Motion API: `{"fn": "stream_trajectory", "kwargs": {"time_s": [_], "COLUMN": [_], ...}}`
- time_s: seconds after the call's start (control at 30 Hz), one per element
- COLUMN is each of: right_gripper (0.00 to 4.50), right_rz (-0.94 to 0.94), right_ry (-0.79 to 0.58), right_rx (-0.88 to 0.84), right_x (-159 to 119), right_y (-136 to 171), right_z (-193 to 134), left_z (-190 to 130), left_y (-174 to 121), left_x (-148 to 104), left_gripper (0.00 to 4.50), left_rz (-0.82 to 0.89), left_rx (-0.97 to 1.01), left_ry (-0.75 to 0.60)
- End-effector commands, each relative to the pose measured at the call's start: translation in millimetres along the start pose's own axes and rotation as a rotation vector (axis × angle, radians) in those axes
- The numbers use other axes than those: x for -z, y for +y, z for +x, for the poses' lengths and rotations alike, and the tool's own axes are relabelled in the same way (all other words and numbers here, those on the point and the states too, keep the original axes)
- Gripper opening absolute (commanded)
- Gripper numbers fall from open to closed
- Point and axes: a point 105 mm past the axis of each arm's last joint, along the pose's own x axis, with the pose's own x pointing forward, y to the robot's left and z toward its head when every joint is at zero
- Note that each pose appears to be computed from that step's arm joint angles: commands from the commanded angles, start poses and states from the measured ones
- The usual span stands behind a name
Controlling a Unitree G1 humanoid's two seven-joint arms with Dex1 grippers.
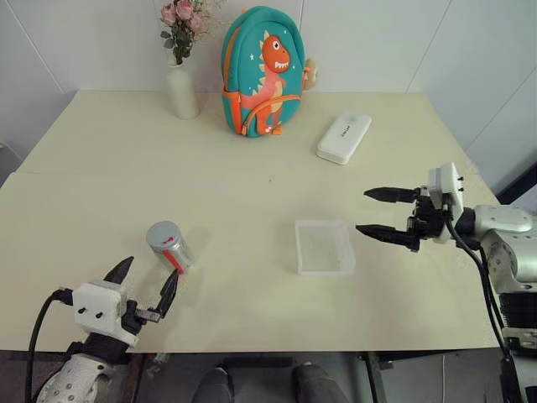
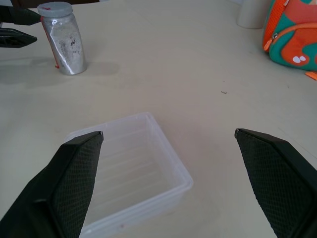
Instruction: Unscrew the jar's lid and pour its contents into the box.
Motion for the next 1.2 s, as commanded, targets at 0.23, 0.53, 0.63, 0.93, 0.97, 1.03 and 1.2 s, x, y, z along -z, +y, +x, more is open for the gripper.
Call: {"fn": "stream_trajectory", "kwargs": {"time_s": [0.23,0.53,0.63,0.93,0.97,1.03,1.2], "right_gripper": [4.50,4.50,4.50,4.50,4.50,4.50,4.50], "right_rz": [-0.060,-0.064,-0.064,-0.066,-0.065,-0.065,-0.064], "right_ry": [-0.035,-0.038,-0.044,-0.041,-0.040,-0.038,-0.038], "right_rx": [-0.010,-0.018,-0.016,-0.012,-0.011,-0.010,-0.007], "right_x": [-14.1,-13.3,-14.1,-12.3,-11.8,-11.3,-11.6], "right_y": [-1.9,1.9,1.6,2.1,2.1,2.0,2.8], "right_z": [2.5,8.8,8.9,8.3,8.3,8.6,9.4], "left_z": [17.2,32.6,44.4,51.0,51.0,51.4,53.3], "left_y": [-20.7,-30.5,-37.2,-33.2,-32.3,-32.2,-33.8], "left_x": [7.5,11.0,7.8,2.9,2.6,0.2,-6.1], "left_gripper": [4.47,4.47,4.47,4.47,4.47,4.47,4.47], "left_rz": [0.016,0.014,-0.010,-0.016,-0.012,-0.009,-0.011], "left_rx": [-0.108,-0.112,-0.097,-0.130,-0.131,-0.125,-0.108], "left_ry": [-0.020,-0.038,-0.066,-0.094,-0.097,-0.111,-0.140]}}
